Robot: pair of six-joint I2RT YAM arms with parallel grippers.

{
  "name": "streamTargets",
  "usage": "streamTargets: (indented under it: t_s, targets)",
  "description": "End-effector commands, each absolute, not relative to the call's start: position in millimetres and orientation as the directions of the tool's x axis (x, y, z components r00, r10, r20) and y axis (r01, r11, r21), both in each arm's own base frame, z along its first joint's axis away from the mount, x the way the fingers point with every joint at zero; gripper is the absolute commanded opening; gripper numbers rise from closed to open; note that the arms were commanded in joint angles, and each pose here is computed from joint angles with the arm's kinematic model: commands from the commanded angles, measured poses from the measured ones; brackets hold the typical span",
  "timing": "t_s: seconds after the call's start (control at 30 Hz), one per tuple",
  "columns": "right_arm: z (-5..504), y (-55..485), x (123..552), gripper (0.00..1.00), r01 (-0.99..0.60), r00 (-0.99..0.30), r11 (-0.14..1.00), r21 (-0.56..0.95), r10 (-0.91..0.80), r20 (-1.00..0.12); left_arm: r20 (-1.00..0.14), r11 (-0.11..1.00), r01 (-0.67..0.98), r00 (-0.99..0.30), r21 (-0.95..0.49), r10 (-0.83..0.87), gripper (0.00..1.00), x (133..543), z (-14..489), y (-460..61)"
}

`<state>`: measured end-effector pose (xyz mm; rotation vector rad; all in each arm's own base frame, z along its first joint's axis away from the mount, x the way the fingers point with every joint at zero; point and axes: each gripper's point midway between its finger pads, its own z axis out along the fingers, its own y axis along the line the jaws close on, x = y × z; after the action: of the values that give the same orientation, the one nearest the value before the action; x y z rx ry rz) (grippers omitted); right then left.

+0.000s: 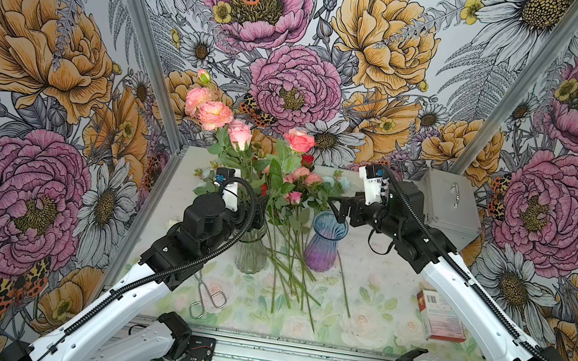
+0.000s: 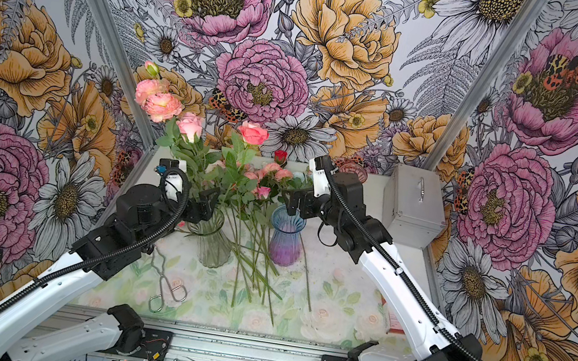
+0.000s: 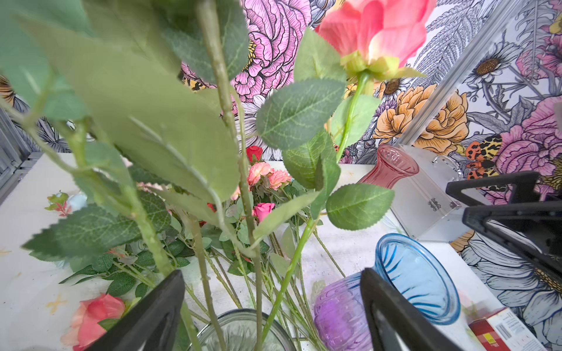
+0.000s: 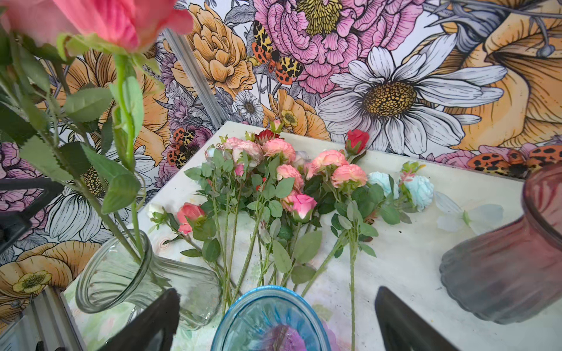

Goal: Place the pink flowers into the vase
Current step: Place the flower in the vase.

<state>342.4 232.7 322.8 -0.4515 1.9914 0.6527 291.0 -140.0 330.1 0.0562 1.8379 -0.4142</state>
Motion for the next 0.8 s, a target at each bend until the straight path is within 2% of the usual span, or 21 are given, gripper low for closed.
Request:
streamTargets:
  t_s: [0.0, 0.2, 0.33, 0.6, 0.73, 0.77]
  targets:
    - [347.0, 255.7, 338.6, 0.99, -0.621, -0.407, 0.749, 0.229, -0.058, -0.912, -0.951, 0.924, 0.286, -0.249, -0.252, -0.183, 0.93, 282.4, 363.8, -138.0]
    - [341.5, 298.5, 318.5, 0.99, -0.695, -0.377, 0.694, 0.188, -0.13, -0.917, -0.945, 0.911, 0.275, -0.2, -0.307, -0.258, 0.98, 284.2, 399.4, -122.3]
    - [326.4, 322.4, 307.9, 0.99, -0.723, -0.377, 0.669, 0.173, -0.173, -0.91, -0.907, 0.888, 0.223, -0.231, -0.402, -0.352, 0.98, 298.3, 403.3, -103.8]
    - [304.8, 356.5, 275.5, 0.99, -0.79, -0.377, 0.586, 0.179, -0.234, -0.896, -0.785, 0.808, 0.046, -0.273, -0.587, -0.555, 0.98, 302.5, 373.6, -58.1]
    - [294.5, 361.4, 276.6, 1.0, -0.781, -0.401, 0.594, 0.192, -0.242, -0.884, -0.664, 0.712, -0.044, -0.325, -0.701, -0.673, 0.98, 298.8, 340.7, -42.9]
    - [294.5, 363.2, 277.9, 0.99, -0.777, -0.41, 0.596, 0.202, -0.236, -0.881, -0.628, 0.685, -0.061, -0.348, -0.726, -0.696, 0.95, 299.1, 330.4, -42.2]
